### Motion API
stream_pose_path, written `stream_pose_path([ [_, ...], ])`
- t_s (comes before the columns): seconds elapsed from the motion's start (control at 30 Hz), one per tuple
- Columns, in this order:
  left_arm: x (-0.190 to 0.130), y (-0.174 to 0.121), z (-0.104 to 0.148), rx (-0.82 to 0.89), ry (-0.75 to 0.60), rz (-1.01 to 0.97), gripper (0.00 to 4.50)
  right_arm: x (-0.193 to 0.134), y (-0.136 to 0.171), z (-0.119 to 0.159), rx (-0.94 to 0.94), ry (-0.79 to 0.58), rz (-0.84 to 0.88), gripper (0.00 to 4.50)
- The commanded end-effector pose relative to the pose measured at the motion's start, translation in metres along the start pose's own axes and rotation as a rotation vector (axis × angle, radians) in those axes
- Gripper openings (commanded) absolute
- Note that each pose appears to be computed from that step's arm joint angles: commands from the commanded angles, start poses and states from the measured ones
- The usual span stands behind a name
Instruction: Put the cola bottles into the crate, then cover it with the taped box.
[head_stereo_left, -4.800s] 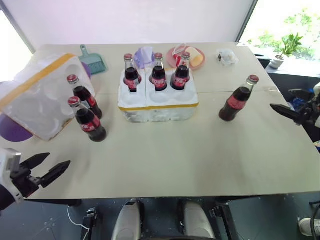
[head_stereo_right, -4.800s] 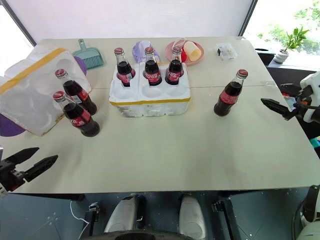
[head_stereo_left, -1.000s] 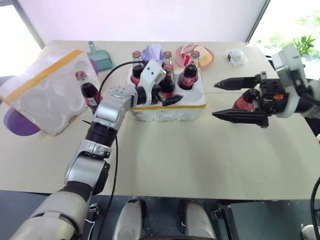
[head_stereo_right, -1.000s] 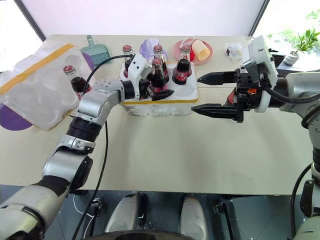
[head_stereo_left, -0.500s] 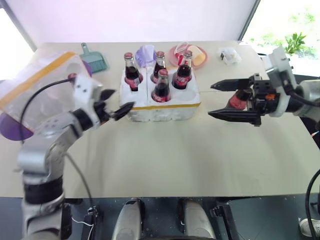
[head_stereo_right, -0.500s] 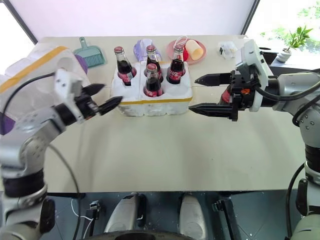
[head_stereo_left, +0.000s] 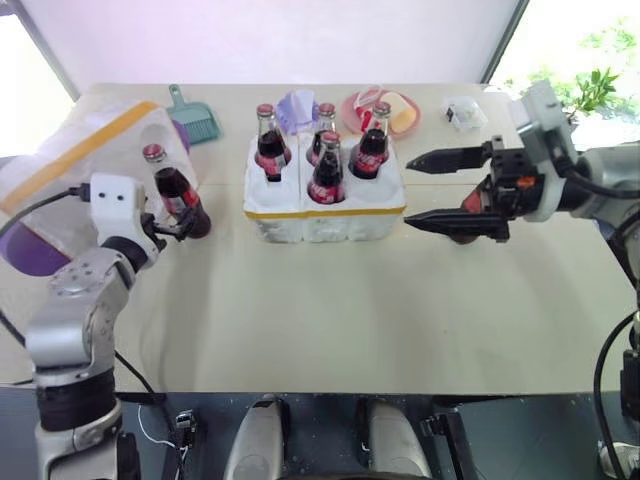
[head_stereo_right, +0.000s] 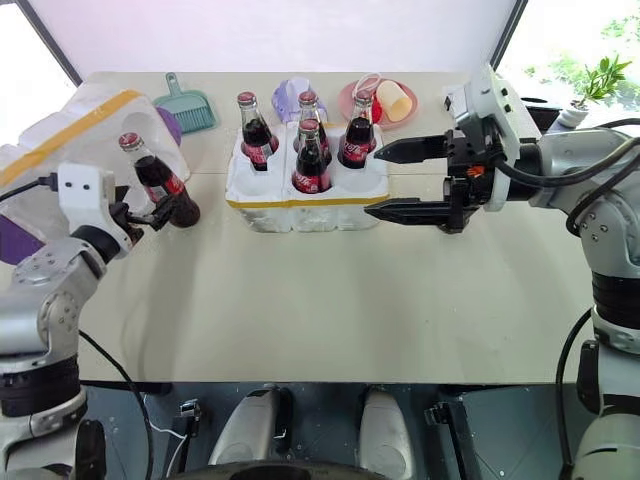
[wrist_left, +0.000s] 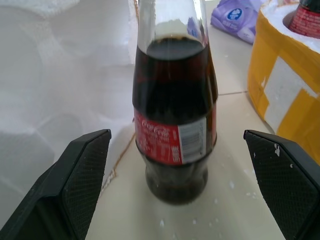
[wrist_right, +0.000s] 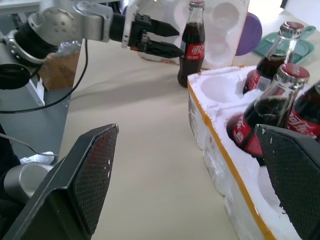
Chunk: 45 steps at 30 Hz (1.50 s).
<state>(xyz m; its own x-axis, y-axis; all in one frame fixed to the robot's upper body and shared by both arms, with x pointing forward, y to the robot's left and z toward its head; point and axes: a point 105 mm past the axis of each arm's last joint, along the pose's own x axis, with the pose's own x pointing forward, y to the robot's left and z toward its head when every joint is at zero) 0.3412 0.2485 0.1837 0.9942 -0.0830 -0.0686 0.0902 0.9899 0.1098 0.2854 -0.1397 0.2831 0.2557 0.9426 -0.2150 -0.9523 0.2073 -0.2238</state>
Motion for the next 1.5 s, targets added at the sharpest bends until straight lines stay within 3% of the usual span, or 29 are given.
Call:
stream_pose_path([
  [0.03, 0.008, -0.002, 0.009, 0.042, -0.043, -0.02, 4.44, -0.001, 0.0, 0.011, -0.045, -0.02, -0.003, 4.5],
  [0.4, 0.046, -0.004, 0.0, 0.01, -0.038, -0.036, 4.44, 0.0, -0.001, 0.012, -0.032, -0.039, -0.017, 4.5],
  [0.5, 0.044, -0.009, 0.005, 0.004, -0.056, -0.064, 3.07, 0.0, -0.001, 0.011, -0.03, -0.039, -0.023, 4.5],
  [0.53, 0.042, -0.009, 0.009, 0.0, -0.06, -0.078, 2.78, 0.0, -0.001, 0.011, -0.029, -0.039, -0.027, 4.5],
  [0.73, 0.015, -0.023, 0.055, -0.057, -0.077, -0.306, 2.82, -0.002, 0.0, 0.011, -0.028, -0.038, -0.043, 4.5],
  [0.93, -0.017, -0.048, 0.108, 0.044, -0.061, -0.649, 2.82, -0.003, -0.002, 0.007, -0.026, -0.039, -0.061, 4.5],
  [1.1, 0.003, -0.073, 0.134, 0.091, -0.128, -0.738, 2.82, 0.001, -0.004, 0.006, -0.02, -0.053, -0.076, 4.5],
  [1.27, 0.029, -0.108, 0.123, 0.146, -0.127, -0.797, 2.82, 0.001, -0.004, 0.007, -0.018, -0.057, -0.09, 4.5],
  [1.5, 0.055, -0.12, 0.093, 0.231, -0.099, -0.765, 2.82, -0.003, -0.003, 0.006, -0.003, -0.057, -0.12, 4.5],
])
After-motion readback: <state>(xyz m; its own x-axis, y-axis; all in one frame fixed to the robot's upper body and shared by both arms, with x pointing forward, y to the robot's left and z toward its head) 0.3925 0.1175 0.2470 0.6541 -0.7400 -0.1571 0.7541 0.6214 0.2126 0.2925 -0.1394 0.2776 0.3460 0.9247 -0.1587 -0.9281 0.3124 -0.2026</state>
